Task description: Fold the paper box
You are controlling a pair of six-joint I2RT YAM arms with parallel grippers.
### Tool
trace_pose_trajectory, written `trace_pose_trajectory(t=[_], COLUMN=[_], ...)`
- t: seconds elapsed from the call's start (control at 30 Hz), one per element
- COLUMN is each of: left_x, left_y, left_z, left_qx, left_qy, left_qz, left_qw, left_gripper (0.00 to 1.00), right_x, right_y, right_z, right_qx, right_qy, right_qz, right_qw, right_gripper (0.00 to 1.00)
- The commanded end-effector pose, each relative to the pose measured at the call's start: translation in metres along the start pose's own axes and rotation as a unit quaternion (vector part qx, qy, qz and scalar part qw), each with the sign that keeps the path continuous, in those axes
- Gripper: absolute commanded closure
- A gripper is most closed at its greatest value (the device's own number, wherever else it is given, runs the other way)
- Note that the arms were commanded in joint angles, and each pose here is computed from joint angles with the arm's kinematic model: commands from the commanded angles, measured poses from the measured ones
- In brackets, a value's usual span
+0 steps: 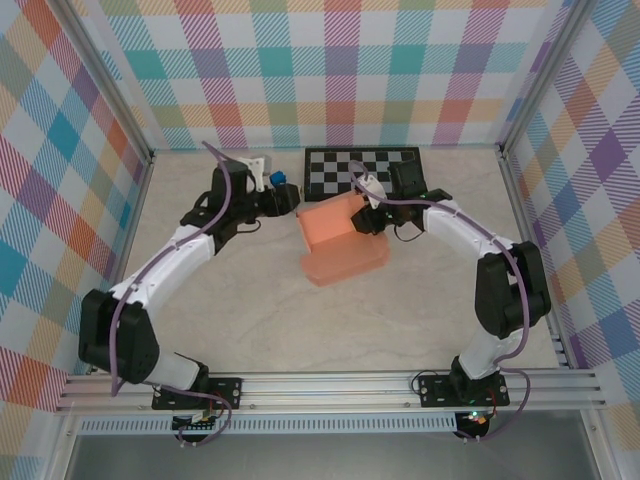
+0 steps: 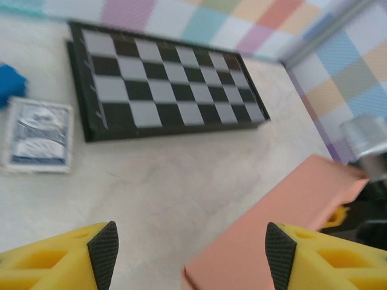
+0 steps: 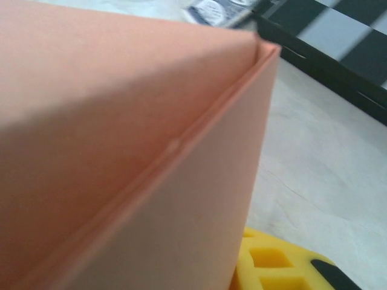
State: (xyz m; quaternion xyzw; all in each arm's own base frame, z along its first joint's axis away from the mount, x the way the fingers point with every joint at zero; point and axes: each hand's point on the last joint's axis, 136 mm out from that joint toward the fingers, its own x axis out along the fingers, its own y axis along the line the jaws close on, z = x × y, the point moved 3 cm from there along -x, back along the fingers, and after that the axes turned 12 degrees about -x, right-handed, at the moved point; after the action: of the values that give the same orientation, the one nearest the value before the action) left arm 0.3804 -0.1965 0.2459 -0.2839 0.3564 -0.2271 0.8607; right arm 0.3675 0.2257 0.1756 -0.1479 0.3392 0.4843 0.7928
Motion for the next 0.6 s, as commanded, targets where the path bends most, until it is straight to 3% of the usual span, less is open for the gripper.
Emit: trace_pose_trajectory(t=[0.0,0.27,0.57], left_x=[0.035,0.049,0.071], left_y=[0.011,0.030,0.045], left_z=[-0.044,-0.083,-0.115], left_qx=[-0.040,-0.066,-0.057], left_qy=[0.105,0.135,0.170], left_qz=[-0.048,-0.040,-0.008], left_qw=[0.993,0.988,0.984], left_gripper=[0.36,0.36,0.36], right_x=[0.002,0.033,0.045], right_y=[0.029,0.036,0.018], right_z=[-0.008,-0.059,-0.072], right_qx=[-0.006,0.026,0.021], right_qy=[0.019,0.136,0.185], right_qz=[0.102,0.119,0.067], right_qw=[0.995,0.983,0.980], right_gripper=[0.74,0.68,0.58])
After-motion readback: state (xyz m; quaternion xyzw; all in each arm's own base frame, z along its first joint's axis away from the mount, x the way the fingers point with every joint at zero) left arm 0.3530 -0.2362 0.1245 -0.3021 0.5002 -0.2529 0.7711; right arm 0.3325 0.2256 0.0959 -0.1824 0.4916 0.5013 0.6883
